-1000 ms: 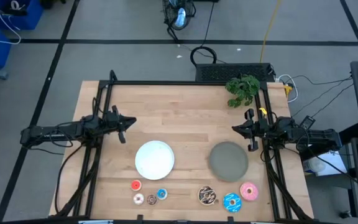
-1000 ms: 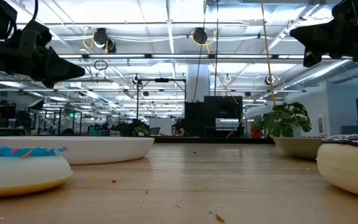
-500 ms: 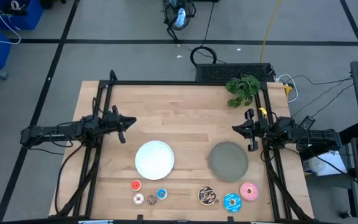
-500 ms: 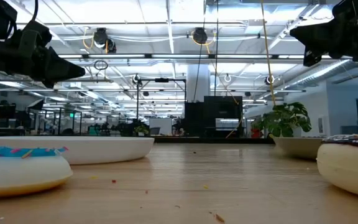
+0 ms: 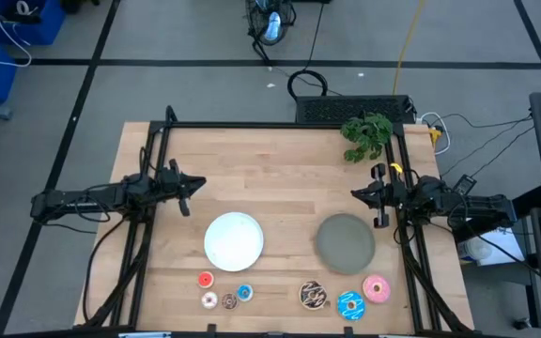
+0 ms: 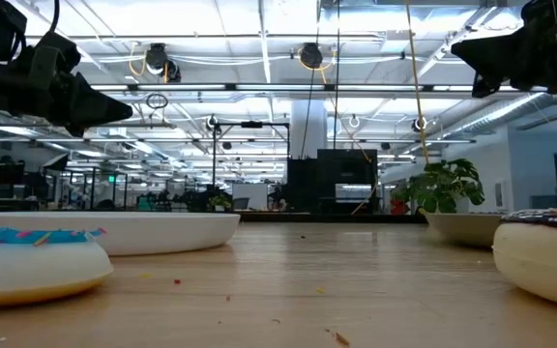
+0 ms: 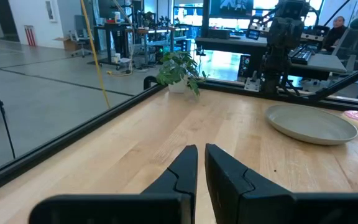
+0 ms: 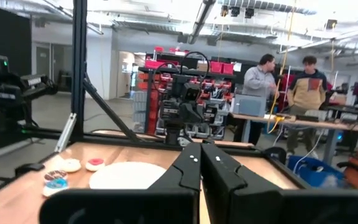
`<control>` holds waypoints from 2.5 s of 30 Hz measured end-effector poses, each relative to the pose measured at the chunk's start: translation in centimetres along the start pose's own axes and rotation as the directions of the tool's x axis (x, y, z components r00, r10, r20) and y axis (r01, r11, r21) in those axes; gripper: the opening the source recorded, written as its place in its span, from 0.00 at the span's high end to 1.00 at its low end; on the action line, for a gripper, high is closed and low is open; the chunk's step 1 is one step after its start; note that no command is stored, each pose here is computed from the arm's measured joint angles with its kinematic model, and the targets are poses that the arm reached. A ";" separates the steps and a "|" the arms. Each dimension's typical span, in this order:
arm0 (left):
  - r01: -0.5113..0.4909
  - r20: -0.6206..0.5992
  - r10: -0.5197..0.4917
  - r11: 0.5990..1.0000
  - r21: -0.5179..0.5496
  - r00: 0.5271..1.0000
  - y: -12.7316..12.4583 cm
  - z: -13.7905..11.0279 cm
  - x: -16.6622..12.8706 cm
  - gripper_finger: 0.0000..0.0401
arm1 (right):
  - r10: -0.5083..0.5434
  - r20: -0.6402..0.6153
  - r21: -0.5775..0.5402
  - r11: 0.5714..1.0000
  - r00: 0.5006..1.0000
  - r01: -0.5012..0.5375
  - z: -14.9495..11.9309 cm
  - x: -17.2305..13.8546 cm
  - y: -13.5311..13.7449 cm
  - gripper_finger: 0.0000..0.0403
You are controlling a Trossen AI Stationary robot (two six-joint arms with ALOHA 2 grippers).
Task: Pick & Place donuts
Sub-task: Put the small pink donut on the white plate
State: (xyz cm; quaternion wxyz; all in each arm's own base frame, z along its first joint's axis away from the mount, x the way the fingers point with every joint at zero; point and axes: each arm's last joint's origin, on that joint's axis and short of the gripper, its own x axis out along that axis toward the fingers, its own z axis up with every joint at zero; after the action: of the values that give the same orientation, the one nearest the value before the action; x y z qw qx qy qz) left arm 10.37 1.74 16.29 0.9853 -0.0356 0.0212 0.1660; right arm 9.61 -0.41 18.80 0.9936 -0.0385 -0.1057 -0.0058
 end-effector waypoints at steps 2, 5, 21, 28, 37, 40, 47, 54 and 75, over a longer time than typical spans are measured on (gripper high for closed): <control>0.000 0.000 0.000 1.000 0.000 1.000 0.0 0.0 0.0 0.91 | 0.000 0.000 0.021 1.000 1.000 0.000 0.0 0.0 0.0 1.00; 0.000 0.000 0.000 1.000 0.000 1.000 0.0 0.0 0.0 0.91 | 0.000 0.000 0.027 1.000 1.000 0.000 0.0 0.0 0.0 1.00; 0.000 0.000 0.000 1.000 0.000 1.000 0.0 0.0 0.0 0.91 | 0.000 0.000 0.027 1.000 1.000 0.000 0.0 0.0 0.0 1.00; 0.000 0.000 0.000 1.000 0.000 1.000 0.0 0.0 0.0 0.91 | 0.000 0.000 0.027 1.000 1.000 0.000 0.0 0.0 0.0 1.00; 0.004 0.011 -0.002 0.979 -0.202 1.000 0.0 0.1 0.0 0.91 | 0.000 0.008 0.015 1.000 1.000 0.000 0.1 0.0 0.0 1.00; 0.022 0.034 -0.013 0.964 -0.263 0.999 -0.1 0.3 0.0 0.91 | -0.002 0.034 -0.005 1.000 0.999 0.002 0.3 0.0 0.0 1.00; 0.107 0.131 -0.074 0.957 -0.269 0.989 -0.3 1.4 -0.1 0.91 | -0.003 0.052 0.024 1.000 0.999 0.002 0.5 0.0 0.0 1.00; 0.198 -0.013 -0.200 0.975 -0.105 0.980 -1.8 7.0 -0.8 0.91 | -0.002 0.034 0.021 1.000 0.999 0.001 0.3 0.0 0.0 1.00; -0.232 -0.919 0.060 0.972 -0.035 0.390 -13.9 8.4 3.7 0.91 | -0.003 0.069 0.058 0.998 0.998 -0.001 0.7 0.0 0.0 1.00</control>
State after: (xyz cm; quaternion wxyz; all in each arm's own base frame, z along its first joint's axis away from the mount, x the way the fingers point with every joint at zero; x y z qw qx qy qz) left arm 18.69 -9.46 25.36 0.7887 -0.1959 0.5448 0.2067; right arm 9.47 -0.39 19.45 0.9901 -0.0098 -0.1399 -0.0020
